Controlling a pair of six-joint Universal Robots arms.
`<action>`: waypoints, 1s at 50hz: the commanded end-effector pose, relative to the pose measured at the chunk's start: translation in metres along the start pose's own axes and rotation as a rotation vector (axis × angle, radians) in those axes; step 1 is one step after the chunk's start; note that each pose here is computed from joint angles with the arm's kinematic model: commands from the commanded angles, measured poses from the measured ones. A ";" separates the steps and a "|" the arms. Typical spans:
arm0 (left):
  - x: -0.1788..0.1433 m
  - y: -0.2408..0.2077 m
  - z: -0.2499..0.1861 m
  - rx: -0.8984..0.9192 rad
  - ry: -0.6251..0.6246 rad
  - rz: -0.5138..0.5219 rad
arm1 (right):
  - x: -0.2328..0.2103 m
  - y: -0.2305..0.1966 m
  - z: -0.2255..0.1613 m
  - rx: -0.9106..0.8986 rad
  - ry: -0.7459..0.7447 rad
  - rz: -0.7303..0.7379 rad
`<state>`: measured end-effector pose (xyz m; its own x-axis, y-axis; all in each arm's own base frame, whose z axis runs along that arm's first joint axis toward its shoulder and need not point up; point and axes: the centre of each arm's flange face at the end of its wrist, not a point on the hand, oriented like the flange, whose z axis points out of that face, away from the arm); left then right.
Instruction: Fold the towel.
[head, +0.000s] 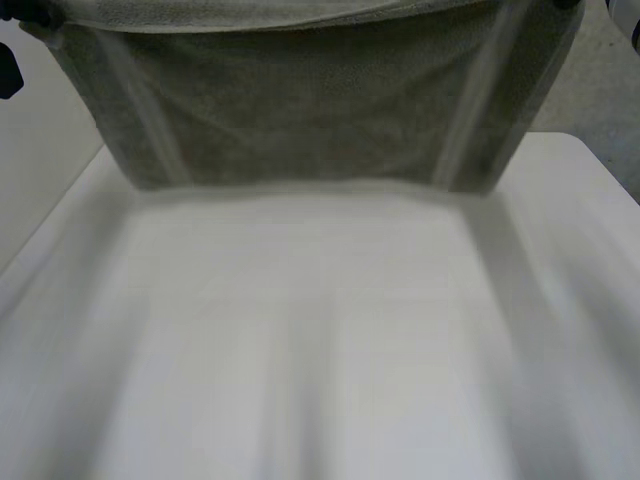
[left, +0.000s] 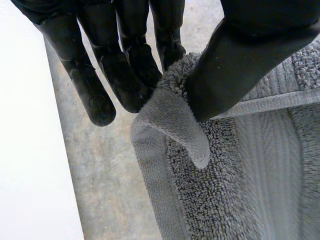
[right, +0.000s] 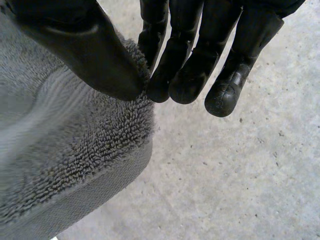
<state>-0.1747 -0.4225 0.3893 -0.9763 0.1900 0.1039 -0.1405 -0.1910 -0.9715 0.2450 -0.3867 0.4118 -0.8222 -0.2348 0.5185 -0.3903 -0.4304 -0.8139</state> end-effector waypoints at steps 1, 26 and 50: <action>0.001 0.013 -0.013 -0.086 0.001 -0.006 | -0.007 0.008 -0.005 -0.042 -0.054 0.032; -0.023 0.193 -0.109 -0.647 0.052 0.021 | -0.079 0.144 -0.107 -0.481 -0.415 0.115; -0.013 0.110 -0.168 -0.538 0.185 -0.003 | -0.025 0.073 -0.168 -0.389 -0.458 0.183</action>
<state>-0.1501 -0.2878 0.2447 -0.9281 0.3573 0.1047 0.0134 0.3130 -0.9496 0.1671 -0.2666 0.2932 -0.6730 -0.6459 0.3604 -0.4609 -0.0148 -0.8873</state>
